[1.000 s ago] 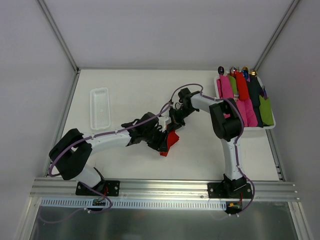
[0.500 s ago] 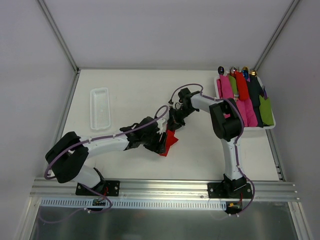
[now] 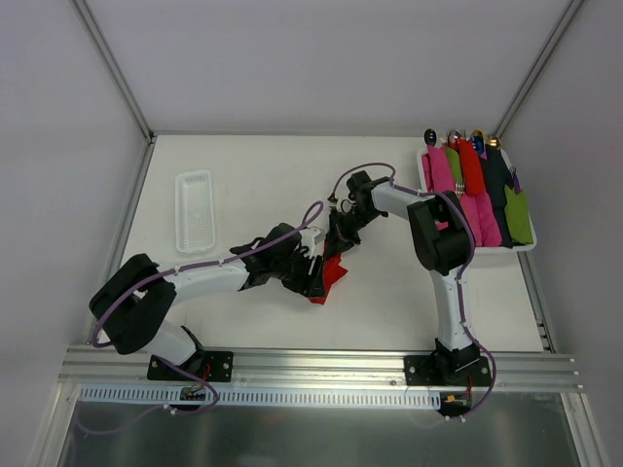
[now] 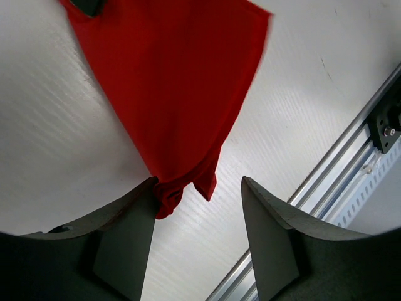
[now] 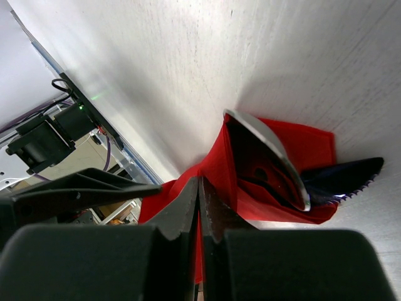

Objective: Place the utensils on the paper napkin and roll it up

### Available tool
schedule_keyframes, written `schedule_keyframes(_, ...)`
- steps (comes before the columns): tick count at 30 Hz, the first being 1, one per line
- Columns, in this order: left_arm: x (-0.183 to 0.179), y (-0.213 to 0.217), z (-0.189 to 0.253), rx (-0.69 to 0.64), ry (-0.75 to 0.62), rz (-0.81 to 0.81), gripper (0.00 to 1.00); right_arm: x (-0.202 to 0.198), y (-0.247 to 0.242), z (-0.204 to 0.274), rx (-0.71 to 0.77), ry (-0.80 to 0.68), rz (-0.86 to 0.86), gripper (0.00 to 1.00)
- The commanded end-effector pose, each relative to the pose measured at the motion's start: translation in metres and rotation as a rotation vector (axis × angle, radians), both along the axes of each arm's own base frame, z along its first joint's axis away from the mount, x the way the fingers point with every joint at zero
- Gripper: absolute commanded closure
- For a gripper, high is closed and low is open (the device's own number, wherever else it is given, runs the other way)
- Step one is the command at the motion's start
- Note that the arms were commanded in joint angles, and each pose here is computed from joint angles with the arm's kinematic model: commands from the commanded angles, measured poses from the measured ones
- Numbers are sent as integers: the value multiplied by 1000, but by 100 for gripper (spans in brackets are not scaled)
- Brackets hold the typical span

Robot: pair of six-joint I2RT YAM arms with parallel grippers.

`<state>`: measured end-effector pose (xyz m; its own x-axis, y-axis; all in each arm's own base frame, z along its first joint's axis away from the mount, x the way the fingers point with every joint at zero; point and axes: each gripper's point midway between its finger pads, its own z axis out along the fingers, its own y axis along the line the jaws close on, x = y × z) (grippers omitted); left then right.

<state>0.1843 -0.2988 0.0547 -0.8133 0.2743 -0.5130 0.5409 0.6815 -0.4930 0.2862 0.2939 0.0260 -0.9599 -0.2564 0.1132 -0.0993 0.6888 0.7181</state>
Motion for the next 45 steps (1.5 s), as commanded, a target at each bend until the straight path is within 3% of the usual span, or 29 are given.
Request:
schedule_keyframes(1,-6,-13,4,-81,30,-48,45,1,-21,-29,-156,-65,32,96)
schedule_keyframes(8,1,-8,-7,-28,30,0,58,1,-21,-29,-159,-64,31,97)
schedule_keyframes(14,9,1,-13,117,-50,40,67,1,-22,-29,-160,-61,28,97)
schedule_keyframes(18,12,3,-11,196,-126,40,79,1,-22,-30,-162,-60,29,97)
schedule_keyframes(19,12,4,-12,213,-140,40,89,1,-22,-29,-161,-62,28,97)
schedule_keyframes(23,15,3,-7,295,-224,44,99,1,-22,-30,-162,-60,29,97)
schedule_keyframes(34,-9,-17,-33,601,-354,-146,100,0,-23,-30,-167,-60,31,98)
schedule_keyframes(40,-20,-16,-56,721,-314,-216,100,1,-24,-26,-157,-69,39,98)
schedule_keyframes(45,-31,-9,-70,748,-251,-240,100,9,-20,2,-65,-99,26,91)
